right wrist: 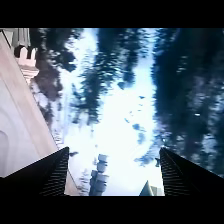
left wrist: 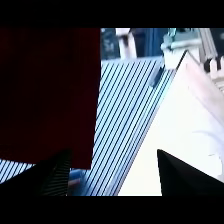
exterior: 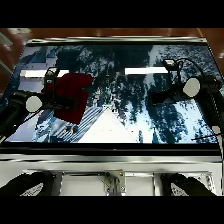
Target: Fold the shirts.
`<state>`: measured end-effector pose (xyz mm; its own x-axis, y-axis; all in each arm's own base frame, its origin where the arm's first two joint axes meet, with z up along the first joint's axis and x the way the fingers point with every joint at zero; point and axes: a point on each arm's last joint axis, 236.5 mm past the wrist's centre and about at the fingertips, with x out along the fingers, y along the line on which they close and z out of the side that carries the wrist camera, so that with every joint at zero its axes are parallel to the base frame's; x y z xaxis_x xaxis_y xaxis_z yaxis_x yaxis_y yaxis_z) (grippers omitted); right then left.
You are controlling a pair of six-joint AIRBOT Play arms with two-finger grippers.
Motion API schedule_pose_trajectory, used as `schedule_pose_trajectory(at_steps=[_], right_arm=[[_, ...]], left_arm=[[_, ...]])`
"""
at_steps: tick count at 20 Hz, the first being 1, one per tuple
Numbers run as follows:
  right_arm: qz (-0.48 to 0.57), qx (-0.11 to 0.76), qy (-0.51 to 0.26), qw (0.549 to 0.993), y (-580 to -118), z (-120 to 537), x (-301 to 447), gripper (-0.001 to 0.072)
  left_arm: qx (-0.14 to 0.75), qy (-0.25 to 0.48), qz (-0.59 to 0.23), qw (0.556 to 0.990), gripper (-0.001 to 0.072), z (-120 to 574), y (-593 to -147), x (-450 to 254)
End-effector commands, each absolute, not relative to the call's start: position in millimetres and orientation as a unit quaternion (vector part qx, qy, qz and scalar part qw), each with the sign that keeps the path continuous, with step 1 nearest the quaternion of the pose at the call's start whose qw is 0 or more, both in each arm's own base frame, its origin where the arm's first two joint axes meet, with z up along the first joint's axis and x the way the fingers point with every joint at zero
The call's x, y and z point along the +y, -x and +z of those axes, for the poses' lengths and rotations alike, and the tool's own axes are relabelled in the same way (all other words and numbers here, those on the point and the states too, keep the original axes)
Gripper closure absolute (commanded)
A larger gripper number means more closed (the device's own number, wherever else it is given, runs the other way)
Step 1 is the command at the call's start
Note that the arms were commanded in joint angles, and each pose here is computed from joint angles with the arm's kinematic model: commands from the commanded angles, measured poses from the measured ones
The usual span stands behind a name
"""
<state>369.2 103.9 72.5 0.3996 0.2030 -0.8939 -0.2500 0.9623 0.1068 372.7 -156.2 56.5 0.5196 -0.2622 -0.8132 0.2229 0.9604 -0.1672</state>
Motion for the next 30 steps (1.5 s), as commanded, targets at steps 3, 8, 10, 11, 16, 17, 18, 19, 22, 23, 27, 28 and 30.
schedule_pose_trajectory(at_steps=[3, 8, 10, 11, 16, 17, 18, 19, 22, 23, 27, 28, 30], right_arm=[[0.121, 0.534, -0.004, 0.837, -369, 73, 105, 0.0017], [0.110, 0.550, -0.047, 0.826, -370, 63, 113, 0.0024], [0.117, 0.562, -0.059, 0.816, -370, 54, 120, 0.0024], [0.118, 0.569, -0.063, 0.811, -370, 49, 123, 0.0023], [0.117, 0.595, -0.068, 0.792, -371, 25, 127, 0.0024], [0.116, 0.598, -0.068, 0.790, -372, 22, 127, 0.0024], [0.116, 0.601, -0.066, 0.788, -372, 19, 127, 0.0024], [0.117, 0.603, -0.065, 0.786, -372, 16, 126, 0.0024], [0.117, 0.604, -0.062, 0.786, -373, 15, 126, 0.0024], [0.117, 0.603, -0.062, 0.786, -373, 15, 126, 0.0024], [0.118, 0.604, -0.063, 0.786, -372, 15, 127, 0.0024], [0.118, 0.606, -0.063, 0.784, -372, 15, 127, 0.0024], [0.117, 0.610, -0.061, 0.782, -369, 14, 126, 0.0024]], left_arm=[[0.378, 0.021, -0.127, 0.917, 0.0231, 73, -424, -153], [0.370, 0.074, -0.012, 0.926, 0.0031, 76, -513, -59], [0.415, 0.085, 0.031, 0.905, 0.0025, 57, -538, -17], [0.448, 0.102, 0.046, 0.887, 0.0008, 41, -543, -3], [0.534, 0.174, 0.002, 0.828, -0.0013, -22, -558, -10], [0.542, 0.174, 0.003, 0.822, -0.0013, -34, -557, -10], [0.551, 0.175, 0.004, 0.816, -0.0013, -45, -556, -10], [0.561, 0.175, 0.005, 0.809, -0.0013, -55, -553, -11], [0.571, 0.175, 0.004, 0.802, -0.0013, -65, -551, -13], [0.574, 0.174, 0.004, 0.800, -0.0011, -67, -550, -14], [0.605, 0.183, -0.004, 0.775, 0.0606, -78, -535, -22], [0.607, 0.191, -0.015, 0.771, 0.0667, -76, -533, -28], [0.601, 0.201, -0.058, 0.771, 0.0668, -60, -532, -46]])
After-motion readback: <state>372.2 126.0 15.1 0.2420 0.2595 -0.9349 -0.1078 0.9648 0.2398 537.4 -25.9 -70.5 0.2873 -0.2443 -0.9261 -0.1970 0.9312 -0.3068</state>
